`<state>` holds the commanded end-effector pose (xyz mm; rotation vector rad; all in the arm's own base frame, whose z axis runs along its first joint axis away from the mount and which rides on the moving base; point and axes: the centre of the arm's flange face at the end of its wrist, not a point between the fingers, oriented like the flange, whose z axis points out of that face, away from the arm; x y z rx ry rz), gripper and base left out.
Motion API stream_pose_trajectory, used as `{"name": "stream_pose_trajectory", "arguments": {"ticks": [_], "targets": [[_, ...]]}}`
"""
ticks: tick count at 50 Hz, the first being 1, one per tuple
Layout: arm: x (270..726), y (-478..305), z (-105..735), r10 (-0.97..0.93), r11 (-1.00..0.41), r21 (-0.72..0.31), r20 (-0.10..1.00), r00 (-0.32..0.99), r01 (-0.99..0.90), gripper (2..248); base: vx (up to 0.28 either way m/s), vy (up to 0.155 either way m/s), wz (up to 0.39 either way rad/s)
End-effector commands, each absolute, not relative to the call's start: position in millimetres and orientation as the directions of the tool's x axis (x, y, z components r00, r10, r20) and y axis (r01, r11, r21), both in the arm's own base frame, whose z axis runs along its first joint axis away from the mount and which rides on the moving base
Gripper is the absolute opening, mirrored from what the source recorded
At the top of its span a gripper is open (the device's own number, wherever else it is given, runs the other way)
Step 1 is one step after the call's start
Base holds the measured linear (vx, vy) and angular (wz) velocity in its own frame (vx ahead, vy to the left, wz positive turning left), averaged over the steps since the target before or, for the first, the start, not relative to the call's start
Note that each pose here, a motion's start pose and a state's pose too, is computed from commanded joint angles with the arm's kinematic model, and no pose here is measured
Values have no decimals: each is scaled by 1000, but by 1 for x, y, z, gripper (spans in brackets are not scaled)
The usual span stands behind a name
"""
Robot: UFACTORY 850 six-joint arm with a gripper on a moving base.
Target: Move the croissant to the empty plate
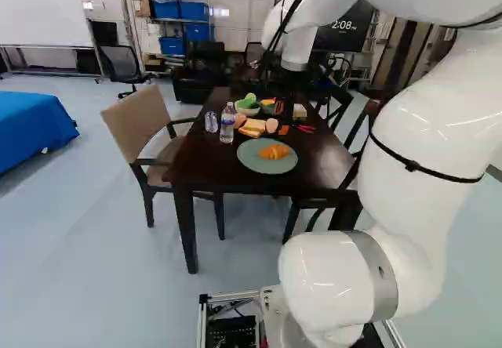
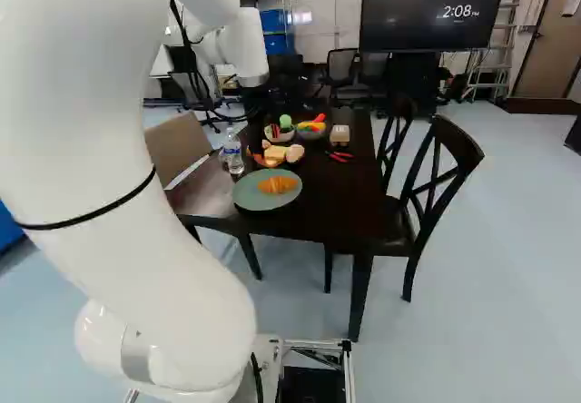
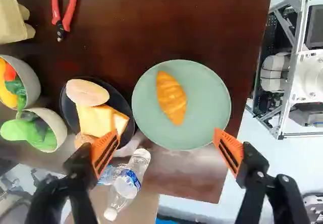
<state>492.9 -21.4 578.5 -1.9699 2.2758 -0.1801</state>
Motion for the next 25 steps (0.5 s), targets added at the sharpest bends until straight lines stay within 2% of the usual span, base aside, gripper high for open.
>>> {"name": "stream_pose_trajectory", "arguments": {"ticks": [25], "targets": [[493,-21,578,-990,143,-172,-17,-142,-975,247,-93,0,4]]}}
